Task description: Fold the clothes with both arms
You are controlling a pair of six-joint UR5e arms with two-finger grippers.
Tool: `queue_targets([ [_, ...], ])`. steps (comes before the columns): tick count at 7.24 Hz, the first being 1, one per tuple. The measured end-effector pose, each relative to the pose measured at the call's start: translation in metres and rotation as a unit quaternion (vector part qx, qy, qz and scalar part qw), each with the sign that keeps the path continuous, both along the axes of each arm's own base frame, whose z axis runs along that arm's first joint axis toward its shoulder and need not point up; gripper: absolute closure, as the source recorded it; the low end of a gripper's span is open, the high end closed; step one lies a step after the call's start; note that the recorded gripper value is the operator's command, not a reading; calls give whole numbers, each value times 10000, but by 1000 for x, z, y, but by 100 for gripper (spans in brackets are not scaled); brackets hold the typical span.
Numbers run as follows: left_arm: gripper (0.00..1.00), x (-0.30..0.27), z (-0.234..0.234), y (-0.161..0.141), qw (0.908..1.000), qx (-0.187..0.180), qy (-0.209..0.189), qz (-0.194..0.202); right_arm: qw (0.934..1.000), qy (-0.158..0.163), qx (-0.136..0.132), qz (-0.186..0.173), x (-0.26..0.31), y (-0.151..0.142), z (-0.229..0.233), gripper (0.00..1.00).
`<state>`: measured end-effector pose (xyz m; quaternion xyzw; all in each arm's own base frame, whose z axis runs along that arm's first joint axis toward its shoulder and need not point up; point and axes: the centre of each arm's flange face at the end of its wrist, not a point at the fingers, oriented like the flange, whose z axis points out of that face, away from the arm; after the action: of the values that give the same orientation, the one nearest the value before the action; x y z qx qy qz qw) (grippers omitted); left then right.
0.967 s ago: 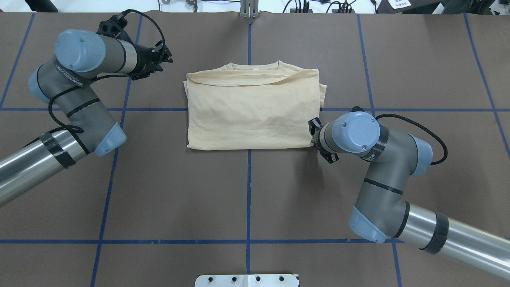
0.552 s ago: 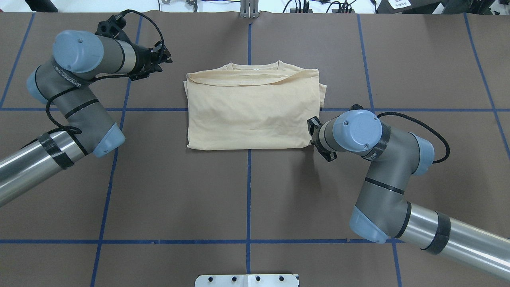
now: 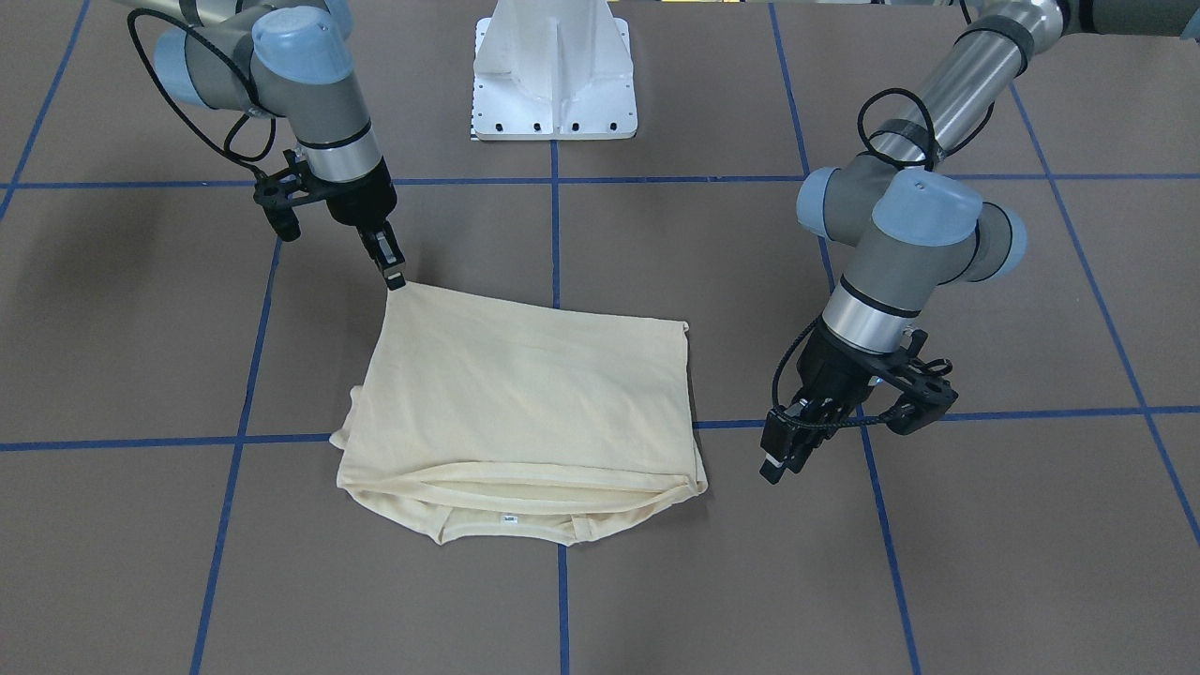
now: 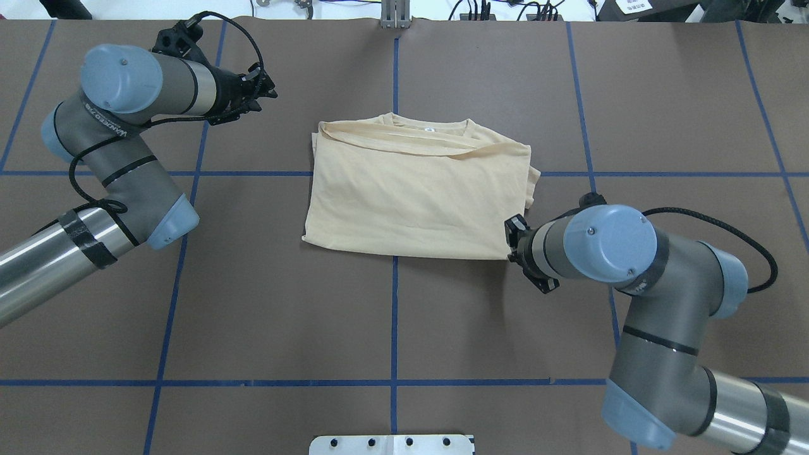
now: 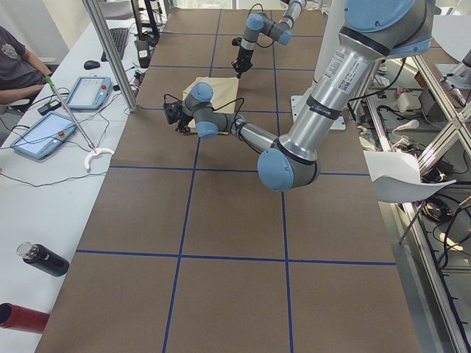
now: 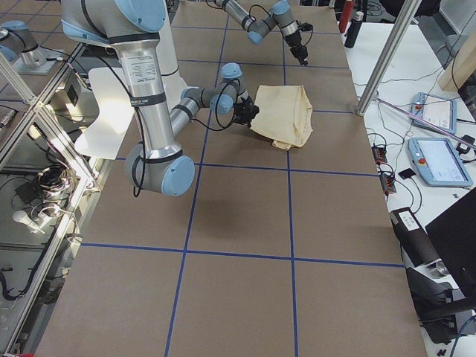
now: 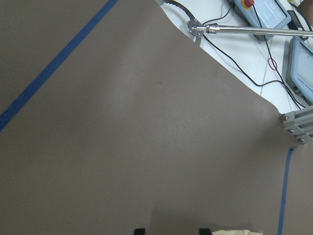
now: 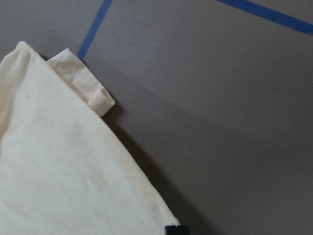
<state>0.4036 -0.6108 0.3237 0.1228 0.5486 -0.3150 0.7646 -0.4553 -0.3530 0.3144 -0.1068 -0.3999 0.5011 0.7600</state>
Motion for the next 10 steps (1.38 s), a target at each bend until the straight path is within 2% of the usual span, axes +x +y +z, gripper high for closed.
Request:
queue_targets([
  [2, 52, -2, -13, 6, 9999, 80, 106, 77, 9972, 207, -180, -699, -6, 72, 0, 100],
  [3, 52, -2, -19, 9, 9997, 100, 172, 165, 9930, 246, -273, -1122, -4, 111, 2, 78],
  [4, 52, -2, -23, 12, 9994, 115, 219, 231, 9876, 277, -323, -1512, -2, 148, 5, 1],
  [5, 52, -2, -27, 14, 9992, 126, 258, 281, 9833, 299, -362, -1759, -2, 175, 7, 0],
  [6, 51, -2, -33, 18, 9987, 133, 328, 359, 9817, 282, -401, -1841, 0, 190, 6, 0],
  [7, 51, -1, -40, 29, 9978, 129, 444, 475, 9823, 165, -401, -1821, 10, 191, -4, 0],
  [8, 49, 4, -43, 51, 9965, 72, 575, 608, 9856, -8, -371, -1650, 26, 176, -19, 0],
  [10, 49, 38, -48, 110, 9932, -324, 699, 875, 9941, -243, -131, -1052, 54, 108, -40, 0],
])
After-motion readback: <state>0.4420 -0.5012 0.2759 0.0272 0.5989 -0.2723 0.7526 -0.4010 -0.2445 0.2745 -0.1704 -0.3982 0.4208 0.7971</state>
